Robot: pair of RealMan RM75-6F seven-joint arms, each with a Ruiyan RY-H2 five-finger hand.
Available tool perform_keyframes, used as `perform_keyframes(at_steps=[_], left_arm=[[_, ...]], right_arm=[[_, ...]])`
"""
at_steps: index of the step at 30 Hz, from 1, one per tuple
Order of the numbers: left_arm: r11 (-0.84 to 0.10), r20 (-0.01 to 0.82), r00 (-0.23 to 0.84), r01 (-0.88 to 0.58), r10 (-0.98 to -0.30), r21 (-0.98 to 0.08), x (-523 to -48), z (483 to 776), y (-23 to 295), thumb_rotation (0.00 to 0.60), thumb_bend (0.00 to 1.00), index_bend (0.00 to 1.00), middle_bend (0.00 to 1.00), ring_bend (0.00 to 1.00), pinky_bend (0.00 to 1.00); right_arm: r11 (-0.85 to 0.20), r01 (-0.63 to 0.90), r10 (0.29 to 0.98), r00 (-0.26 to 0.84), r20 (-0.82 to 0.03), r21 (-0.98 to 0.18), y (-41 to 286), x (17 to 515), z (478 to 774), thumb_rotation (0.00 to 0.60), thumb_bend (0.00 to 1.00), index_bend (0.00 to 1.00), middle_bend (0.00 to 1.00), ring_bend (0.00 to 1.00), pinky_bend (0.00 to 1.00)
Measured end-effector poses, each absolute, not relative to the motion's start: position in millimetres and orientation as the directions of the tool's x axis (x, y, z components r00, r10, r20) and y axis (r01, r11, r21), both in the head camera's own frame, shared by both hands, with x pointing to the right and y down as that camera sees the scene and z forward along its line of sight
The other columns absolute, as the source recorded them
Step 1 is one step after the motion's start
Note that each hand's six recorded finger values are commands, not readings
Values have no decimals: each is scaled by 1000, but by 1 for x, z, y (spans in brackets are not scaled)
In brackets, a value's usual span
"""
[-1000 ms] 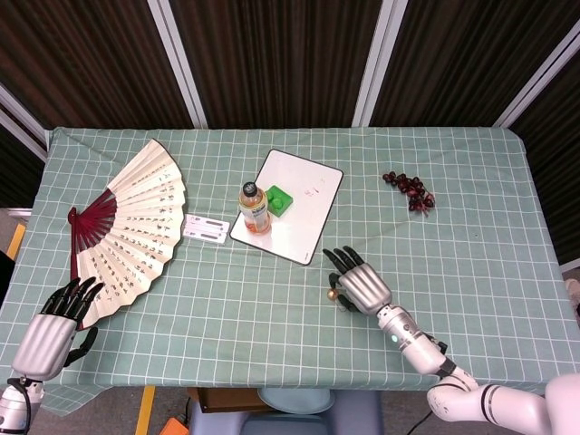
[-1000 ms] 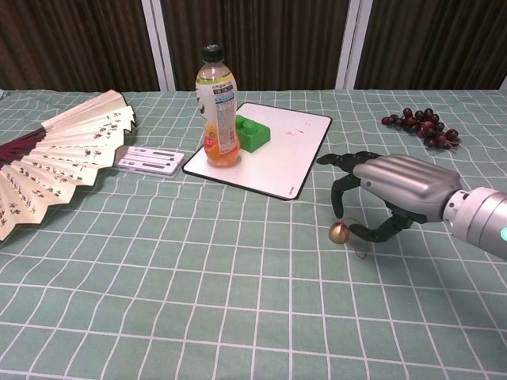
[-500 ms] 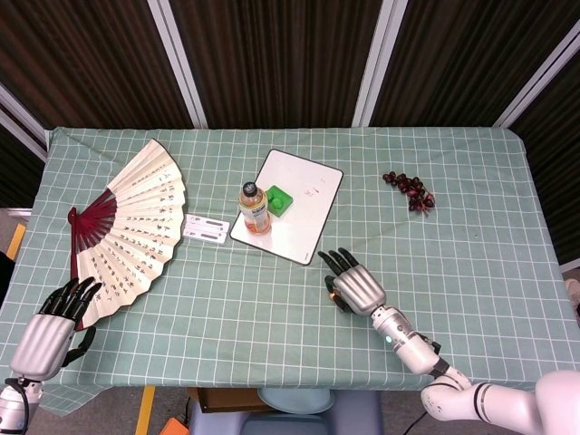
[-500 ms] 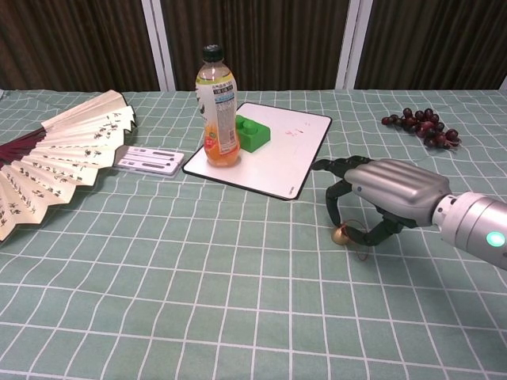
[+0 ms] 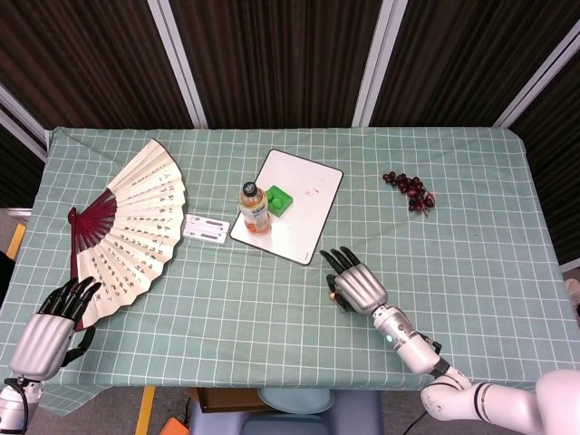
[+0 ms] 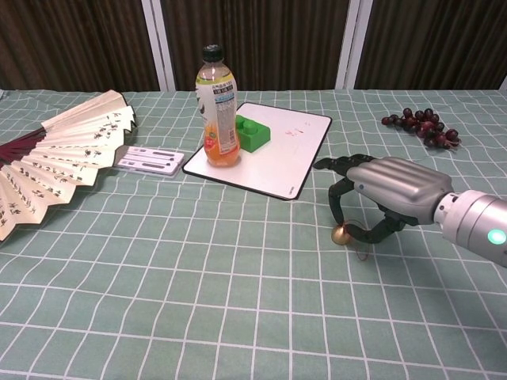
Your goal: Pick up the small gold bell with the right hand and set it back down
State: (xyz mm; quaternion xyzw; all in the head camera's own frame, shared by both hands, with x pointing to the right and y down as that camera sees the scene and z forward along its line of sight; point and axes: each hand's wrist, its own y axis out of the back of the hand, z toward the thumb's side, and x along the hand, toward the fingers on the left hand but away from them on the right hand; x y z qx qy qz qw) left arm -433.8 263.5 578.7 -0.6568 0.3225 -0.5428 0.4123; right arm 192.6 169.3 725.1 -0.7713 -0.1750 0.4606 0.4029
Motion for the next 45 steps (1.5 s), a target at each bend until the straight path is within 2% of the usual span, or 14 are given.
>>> perform_keyframes(at_steps=[22,33,39,45], left_arm=[[-447,442,199,21,-875,-894,-435,577,263,600,467,58,59,28,167],[-440,435,197,21,-879,-898,-435,575,261,600,467,57,58,27,167],[-461,453,218,16,-865,-887,-432,578,265,600,467,58,59,28,167],[-449,440,222,14,-870,-894,-430,575,264,600,468,57,58,27,167]], right_arm=[[-590,-102,654,522,-548,-801,169,191,721,600,547,766,191,0,0],[-553,35,707,548,-447,-832,152,174,686,600,548,781,206,0,0],[-511,-74,730,488,-478,-856,144,216,682,600,549,788,208,0,0],[-555,4,723,497,-480,-832,143,214,675,600,549,789,210,0,0]])
